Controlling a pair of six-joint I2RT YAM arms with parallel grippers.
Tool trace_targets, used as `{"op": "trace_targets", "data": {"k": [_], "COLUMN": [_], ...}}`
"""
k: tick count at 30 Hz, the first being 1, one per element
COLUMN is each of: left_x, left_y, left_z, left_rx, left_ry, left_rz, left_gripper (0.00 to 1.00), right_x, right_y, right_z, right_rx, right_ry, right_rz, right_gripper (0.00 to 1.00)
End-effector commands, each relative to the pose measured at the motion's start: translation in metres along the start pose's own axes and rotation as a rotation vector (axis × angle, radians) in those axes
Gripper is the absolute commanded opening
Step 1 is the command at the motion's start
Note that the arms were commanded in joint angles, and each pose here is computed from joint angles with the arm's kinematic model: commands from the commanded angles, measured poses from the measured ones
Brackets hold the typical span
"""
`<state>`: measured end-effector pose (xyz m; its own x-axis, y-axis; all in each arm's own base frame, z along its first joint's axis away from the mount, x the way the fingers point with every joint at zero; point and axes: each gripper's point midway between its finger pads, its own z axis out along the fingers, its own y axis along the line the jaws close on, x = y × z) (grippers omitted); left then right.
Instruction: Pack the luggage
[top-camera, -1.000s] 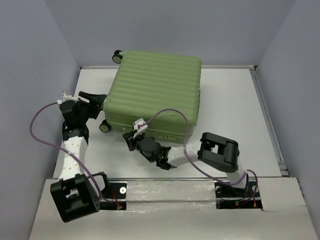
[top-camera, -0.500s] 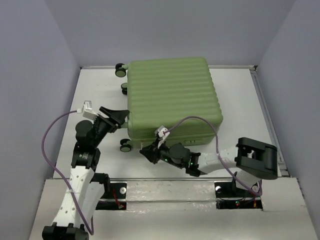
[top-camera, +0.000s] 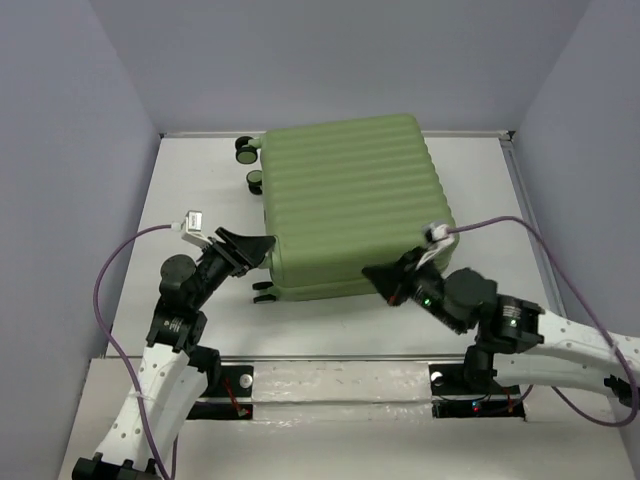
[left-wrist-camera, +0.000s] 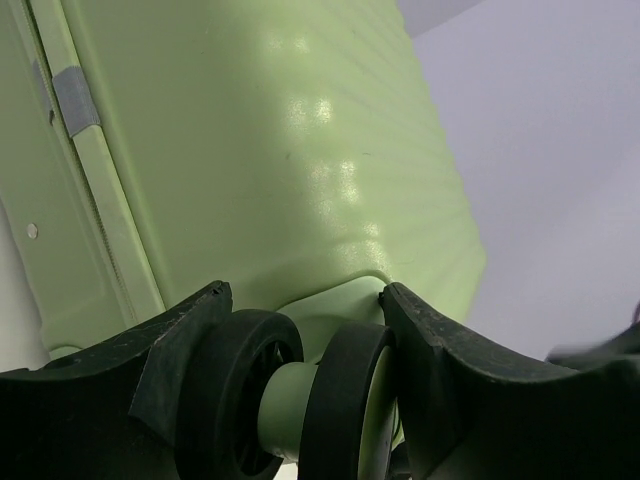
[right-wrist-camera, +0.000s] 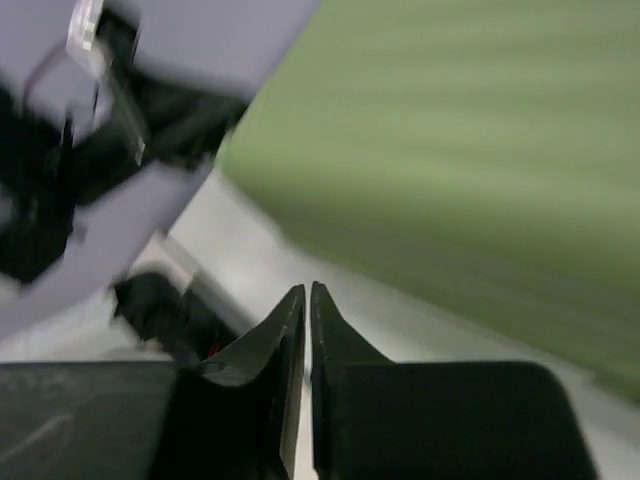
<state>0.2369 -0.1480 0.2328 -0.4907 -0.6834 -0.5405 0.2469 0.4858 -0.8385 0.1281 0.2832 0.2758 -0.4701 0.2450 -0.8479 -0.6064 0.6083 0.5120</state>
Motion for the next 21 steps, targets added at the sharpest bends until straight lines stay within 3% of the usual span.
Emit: {"op": "trace_targets", "data": {"k": [1, 3, 4, 6, 7, 9, 11, 14, 19, 21], "left_x": [0.009, 0.016, 0.016, 0.022, 0.024, 0.027, 0.032, 0.039, 0.050, 0.055], "left_y": [0.012, 0.011, 0.009, 0.013, 0.012, 0.013, 0.012, 0.013, 0.008, -0.001], "left_z": [0.000, -0.003, -0.005, -0.006, -0.008, -0.008, -0.009, -0.010, -0.012, -0.014], "left_rx": [0.005, 0.028, 0.039, 0.039, 0.047, 0.053, 0.065, 0.077, 0.118, 0.152], "left_ry": [0.005, 0.017, 0.010, 0.018, 0.023, 0.032, 0.050, 0.074, 0.106, 0.120], "left_rz": [0.128, 0.132, 0.141, 0.141, 0.141, 0.144, 0.150, 0.155, 0.165, 0.171], "left_gripper": [0.06, 0.06, 0.06, 0.06, 0.06, 0.06, 0.06, 0.06, 0.06, 0.06], "right_x": [-0.105, -0.151, -0.154, -0.181, -0.182, -0.175, -0.183, -0.164, -0.135, -0.136], "right_y": [-0.078, -0.101, -0.118, -0.153, -0.165, -0.179, -0.207, -0.223, -0.230, -0.214], "right_z": [-0.034, -0.046, -0.041, -0.048, -0.045, -0.024, -0.023, 0.009, 0.063, 0.084], "right_rx": [0.421, 0.556, 0.641, 0.765, 0.776, 0.695, 0.681, 0.595, 0.418, 0.280], "right_ry": [-0.254, -0.347, -0.324, -0.351, -0.325, -0.228, -0.208, -0.070, 0.096, 0.137], "right_rz": [-0.095, -0.101, -0.156, -0.152, -0.140, -0.098, -0.042, -0.019, 0.047, 0.070], "right_gripper": [0.07, 0.07, 0.14, 0.45, 0.78, 0.98, 1.00, 1.00, 1.00, 0.95]}}
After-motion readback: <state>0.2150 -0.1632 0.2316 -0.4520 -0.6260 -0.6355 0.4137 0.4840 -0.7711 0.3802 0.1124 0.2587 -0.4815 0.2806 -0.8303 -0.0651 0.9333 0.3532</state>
